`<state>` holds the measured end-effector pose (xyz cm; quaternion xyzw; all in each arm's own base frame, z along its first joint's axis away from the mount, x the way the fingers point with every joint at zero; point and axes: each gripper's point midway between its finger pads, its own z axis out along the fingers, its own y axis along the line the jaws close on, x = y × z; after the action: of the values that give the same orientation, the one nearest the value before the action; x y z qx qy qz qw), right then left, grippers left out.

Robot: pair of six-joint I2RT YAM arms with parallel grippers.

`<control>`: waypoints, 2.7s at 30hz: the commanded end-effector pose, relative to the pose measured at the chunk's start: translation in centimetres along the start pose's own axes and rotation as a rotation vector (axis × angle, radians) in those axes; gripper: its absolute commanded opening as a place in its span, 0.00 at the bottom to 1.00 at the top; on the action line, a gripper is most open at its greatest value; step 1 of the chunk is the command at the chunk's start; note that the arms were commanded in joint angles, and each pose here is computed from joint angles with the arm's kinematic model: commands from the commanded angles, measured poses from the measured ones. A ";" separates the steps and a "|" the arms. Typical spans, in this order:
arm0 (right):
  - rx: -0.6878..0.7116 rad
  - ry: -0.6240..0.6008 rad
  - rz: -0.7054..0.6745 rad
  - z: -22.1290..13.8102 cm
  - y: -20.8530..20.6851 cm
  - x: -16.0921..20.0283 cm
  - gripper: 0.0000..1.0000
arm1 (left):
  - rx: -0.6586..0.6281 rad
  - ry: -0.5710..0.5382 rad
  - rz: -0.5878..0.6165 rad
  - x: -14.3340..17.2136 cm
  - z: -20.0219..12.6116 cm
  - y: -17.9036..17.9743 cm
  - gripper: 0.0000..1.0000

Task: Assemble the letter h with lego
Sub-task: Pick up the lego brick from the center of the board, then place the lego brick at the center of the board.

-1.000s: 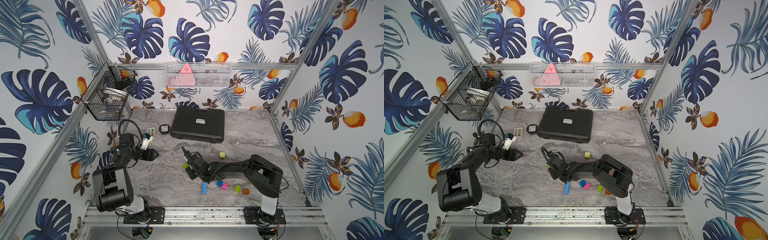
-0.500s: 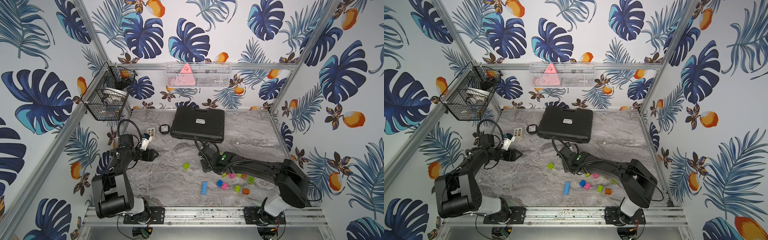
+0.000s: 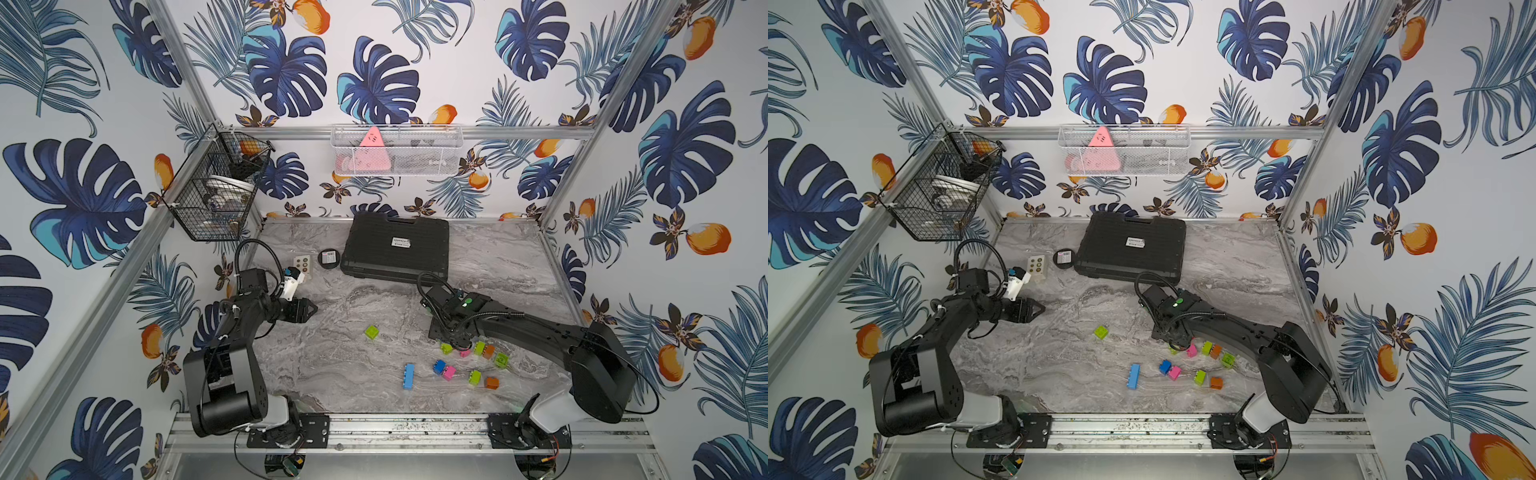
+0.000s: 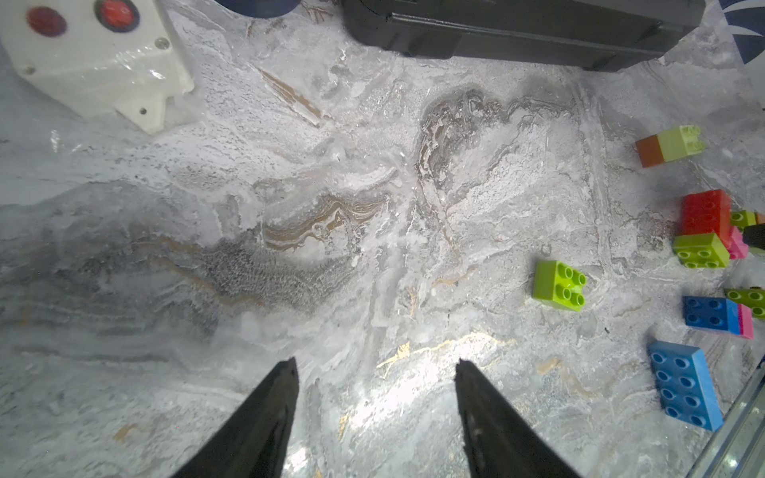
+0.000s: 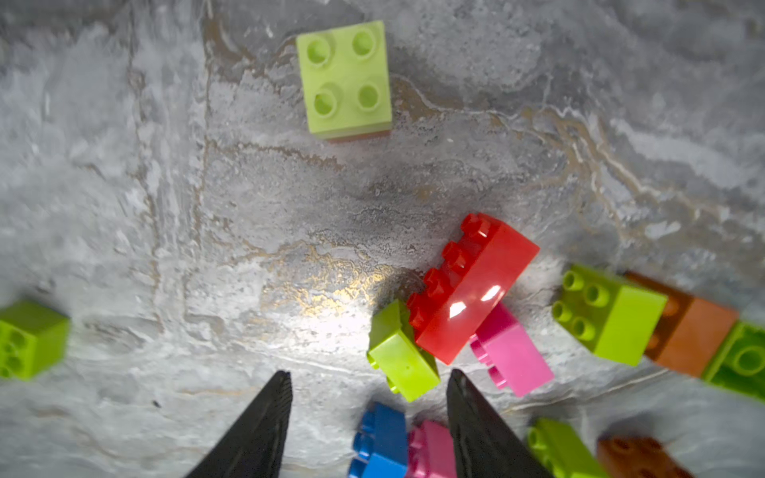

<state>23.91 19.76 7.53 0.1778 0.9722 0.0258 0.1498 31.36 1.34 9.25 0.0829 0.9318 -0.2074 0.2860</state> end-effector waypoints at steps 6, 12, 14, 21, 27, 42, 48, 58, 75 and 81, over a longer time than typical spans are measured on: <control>0.024 -0.067 0.486 0.6 -0.9 -0.4 0.66 | 0.015 -0.024 0.024 -0.4 -0.3 -0.4 0.66; 0.057 -0.061 0.523 1.2 -2.0 0.5 0.64 | 0.018 -0.020 0.020 -0.4 -0.2 -0.4 0.66; 0.063 -0.058 0.524 1.3 -2.2 0.7 0.64 | 0.018 -0.021 0.021 -0.4 -0.2 -0.4 0.66; 0.080 -0.019 0.507 3.1 -1.6 1.6 0.62 | 0.019 -0.024 0.024 -0.4 -0.2 -0.5 0.66; 0.091 -0.007 0.493 4.0 -1.2 1.6 0.52 | 0.029 -0.024 0.027 -0.4 -0.3 -0.7 0.63; -0.178 0.069 0.279 0.6 8.1 0.9 0.36 | 0.179 -0.128 0.167 -1.3 -1.3 -4.2 0.60; -0.407 0.161 0.182 -1.5 13.9 1.1 0.36 | 0.329 -0.226 0.325 -4.4 -3.7 -9.3 0.65; -0.276 0.363 -0.033 0.7 14.1 4.1 0.36 | 0.345 -0.152 0.373 -3.9 -2.0 -11.7 0.65; -0.101 0.543 -0.108 5.8 11.0 6.4 0.42 | 0.309 -0.081 0.328 -1.8 -0.2 -10.2 0.65; -0.102 0.521 -0.087 6.6 10.8 5.2 0.45 | 0.304 -0.069 0.324 -1.5 0.1 -10.0 0.65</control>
<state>24.34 32.86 1.67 0.1167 0.9759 0.1438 -0.1155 29.76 -7.77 13.46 0.2624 0.8555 -0.3025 0.3282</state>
